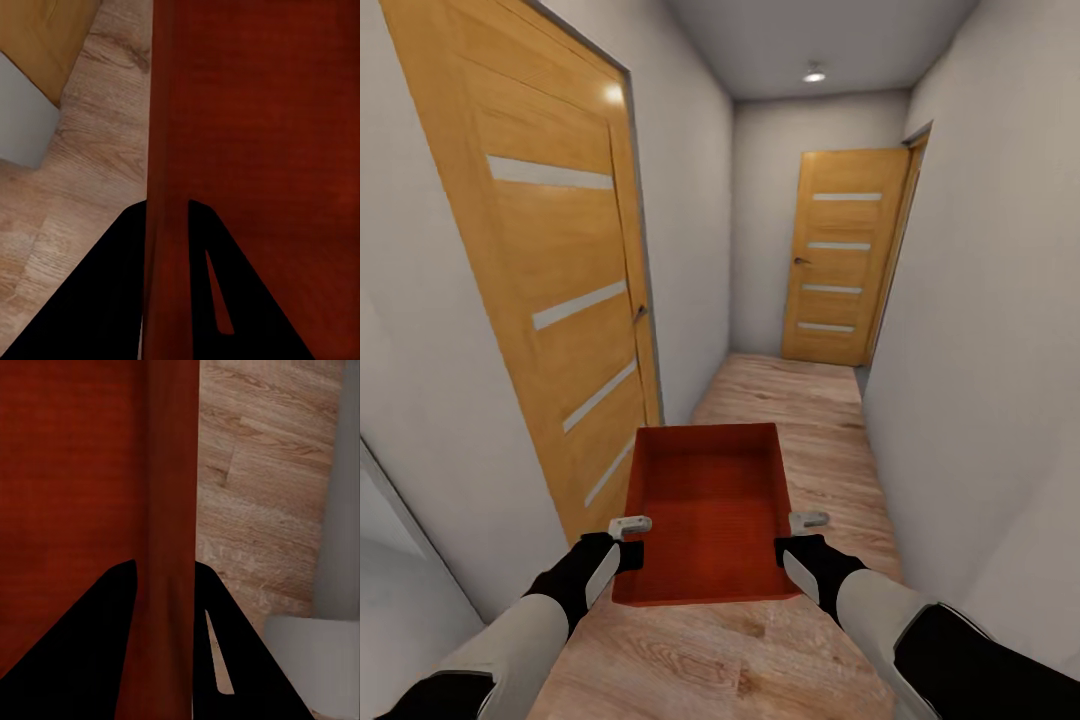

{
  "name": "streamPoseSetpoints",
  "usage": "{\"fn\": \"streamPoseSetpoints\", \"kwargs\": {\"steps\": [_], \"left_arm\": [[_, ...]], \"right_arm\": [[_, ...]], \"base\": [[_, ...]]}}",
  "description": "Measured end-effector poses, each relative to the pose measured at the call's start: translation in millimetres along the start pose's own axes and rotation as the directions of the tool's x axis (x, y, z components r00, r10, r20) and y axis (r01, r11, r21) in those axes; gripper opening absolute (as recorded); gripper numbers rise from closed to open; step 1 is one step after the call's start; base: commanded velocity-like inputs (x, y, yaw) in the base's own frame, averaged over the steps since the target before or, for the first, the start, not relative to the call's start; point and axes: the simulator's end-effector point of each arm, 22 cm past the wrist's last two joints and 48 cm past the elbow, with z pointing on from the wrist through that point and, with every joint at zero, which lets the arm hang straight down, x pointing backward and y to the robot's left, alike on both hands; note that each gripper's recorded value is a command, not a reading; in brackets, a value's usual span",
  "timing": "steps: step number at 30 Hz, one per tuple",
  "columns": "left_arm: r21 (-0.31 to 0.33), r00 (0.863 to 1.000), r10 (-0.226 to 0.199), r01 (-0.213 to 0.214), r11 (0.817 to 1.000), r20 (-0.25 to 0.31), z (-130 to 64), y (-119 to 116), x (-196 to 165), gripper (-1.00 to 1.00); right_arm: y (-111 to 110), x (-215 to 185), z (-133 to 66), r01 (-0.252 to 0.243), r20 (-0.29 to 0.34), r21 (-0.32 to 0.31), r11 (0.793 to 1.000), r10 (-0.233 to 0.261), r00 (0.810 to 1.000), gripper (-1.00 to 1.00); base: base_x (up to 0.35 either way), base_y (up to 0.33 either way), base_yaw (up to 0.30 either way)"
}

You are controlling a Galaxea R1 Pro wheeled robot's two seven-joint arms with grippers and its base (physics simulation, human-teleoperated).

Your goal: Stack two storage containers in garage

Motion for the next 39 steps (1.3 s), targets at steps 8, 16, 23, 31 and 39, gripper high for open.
{"fn": "streamPoseSetpoints", "kwargs": {"steps": [8, 16, 23, 31, 39], "left_arm": [[0.0, 1.0, 0.0, 0.0, 1.0, 0.0, 0.0, 0.0, 0.0, -1.0], [0.0, 1.0, 0.0, 0.0, 1.0, 0.0, 0.0, 0.1, 0.0, -1.0], [0.0, 1.0, 0.0, 0.0, 1.0, 0.0, 0.0, -0.1, 0.0, -1.0], [0.0, 1.0, 0.0, 0.0, 1.0, 0.0, 0.0, -0.1, 0.0, -1.0], [0.0, 1.0, 0.0, 0.0, 1.0, 0.0, 0.0, -0.1, 0.0, -1.0]], "right_arm": [[0.0, 0.0, 0.0, 0.0, 0.0, 0.0, 1.0, 0.0, 1.0, -1.0], [0.1, 0.0, -0.1, 0.0, 0.0, 0.0, 1.0, 0.0, 1.0, -1.0], [-0.1, 0.0, 0.0, 0.0, 0.0, 0.0, 1.0, 0.0, 1.0, -1.0], [-0.2, 0.0, 0.0, 0.0, 0.0, 0.0, 1.0, 0.0, 1.0, -1.0], [-0.2, 0.0, 0.0, 0.0, 0.0, 0.0, 1.0, 0.0, 1.0, -1.0]], "base": [[0.322, 0.0, -0.001], [0.322, 0.0, 0.0], [0.322, 0.0, -0.185], [0.322, 0.0, -0.255], [0.322, 0.0, -0.232]]}}
